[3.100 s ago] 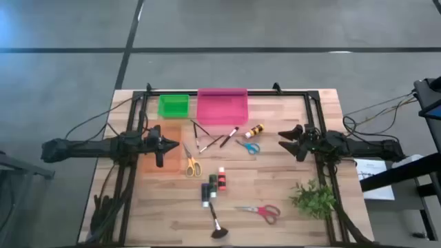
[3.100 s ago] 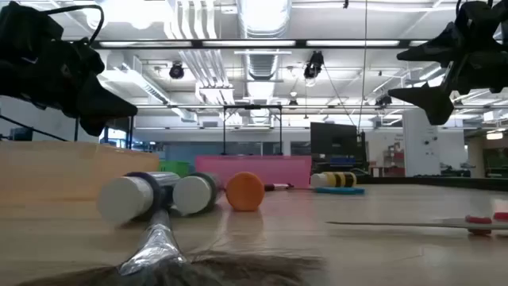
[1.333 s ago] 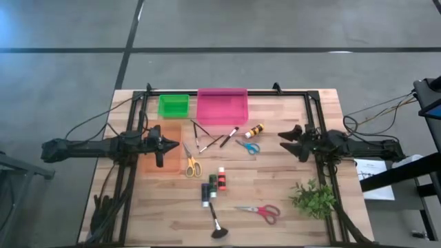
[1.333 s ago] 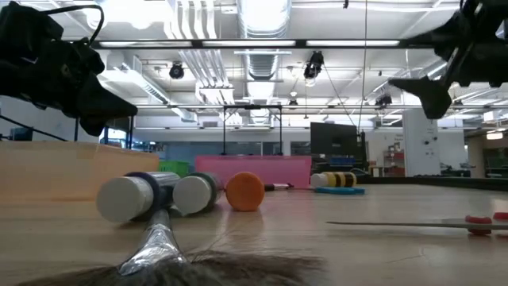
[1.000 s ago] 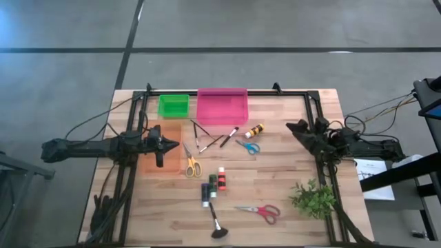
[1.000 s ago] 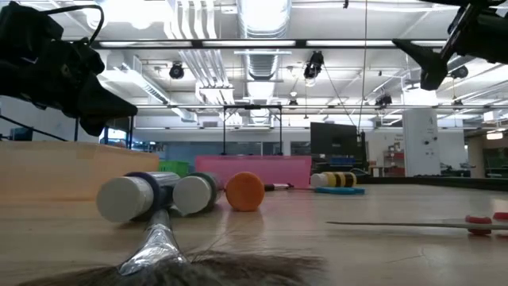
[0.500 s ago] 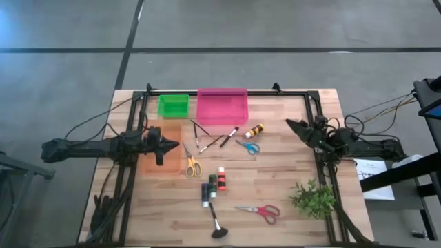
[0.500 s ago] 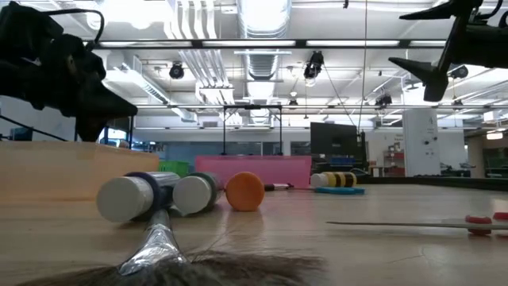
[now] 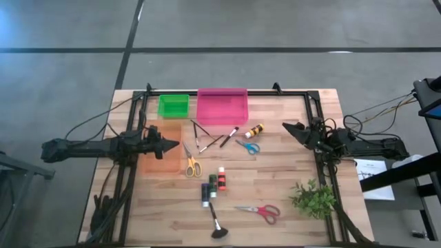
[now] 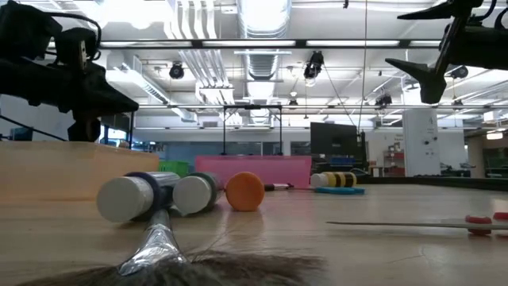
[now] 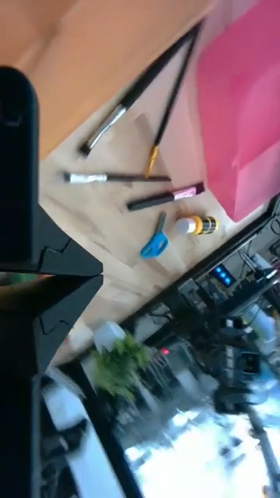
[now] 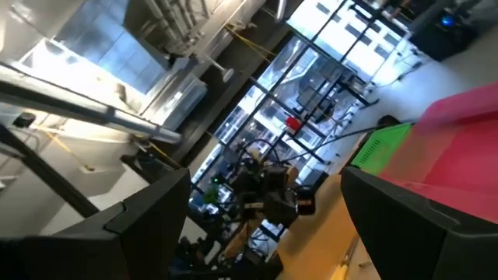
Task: Pick & Place Paint Supplies
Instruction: Put the yellow paint bottle into the green bin
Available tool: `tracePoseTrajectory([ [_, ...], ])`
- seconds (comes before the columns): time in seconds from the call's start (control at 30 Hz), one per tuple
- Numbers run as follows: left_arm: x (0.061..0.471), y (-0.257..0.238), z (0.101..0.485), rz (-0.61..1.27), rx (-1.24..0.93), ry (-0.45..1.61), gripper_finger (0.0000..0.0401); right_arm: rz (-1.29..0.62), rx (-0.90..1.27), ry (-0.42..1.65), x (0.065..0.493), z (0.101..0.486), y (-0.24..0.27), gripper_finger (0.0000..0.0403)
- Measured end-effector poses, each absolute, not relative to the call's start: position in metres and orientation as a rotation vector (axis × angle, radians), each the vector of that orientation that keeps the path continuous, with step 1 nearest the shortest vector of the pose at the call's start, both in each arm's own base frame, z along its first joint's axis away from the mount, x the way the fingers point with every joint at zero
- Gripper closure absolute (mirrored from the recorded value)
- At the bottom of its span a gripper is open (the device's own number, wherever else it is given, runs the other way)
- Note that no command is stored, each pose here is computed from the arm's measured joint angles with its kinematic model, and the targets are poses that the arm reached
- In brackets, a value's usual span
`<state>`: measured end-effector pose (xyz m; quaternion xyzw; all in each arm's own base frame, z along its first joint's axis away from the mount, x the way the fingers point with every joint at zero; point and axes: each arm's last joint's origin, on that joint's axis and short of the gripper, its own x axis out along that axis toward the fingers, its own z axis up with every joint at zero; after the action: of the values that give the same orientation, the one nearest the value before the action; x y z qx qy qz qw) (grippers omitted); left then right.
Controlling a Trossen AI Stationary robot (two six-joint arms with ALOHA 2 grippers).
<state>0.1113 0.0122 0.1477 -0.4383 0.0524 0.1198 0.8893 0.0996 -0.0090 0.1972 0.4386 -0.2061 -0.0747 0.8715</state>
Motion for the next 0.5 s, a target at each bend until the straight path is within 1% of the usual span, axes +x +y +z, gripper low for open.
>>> tracePoseTrajectory([
  [0.1, 0.112, 0.012, 0.153, 0.228, -1.066, 0.035, 0.0386, -0.142, 0.923, -0.452, 0.099, 0.199, -0.009, 0.0076],
  [0.17, 0.113, 0.012, 0.157, 0.211, -1.117, 0.000, 0.0386, -0.139, 0.921, -0.460, 0.099, 0.200, -0.009, 0.0076],
  [0.5, 0.113, 0.013, 0.160, 0.197, -1.136, -0.034, 0.0386, -0.148, 0.925, -0.440, 0.101, 0.198, -0.009, 0.0076],
])
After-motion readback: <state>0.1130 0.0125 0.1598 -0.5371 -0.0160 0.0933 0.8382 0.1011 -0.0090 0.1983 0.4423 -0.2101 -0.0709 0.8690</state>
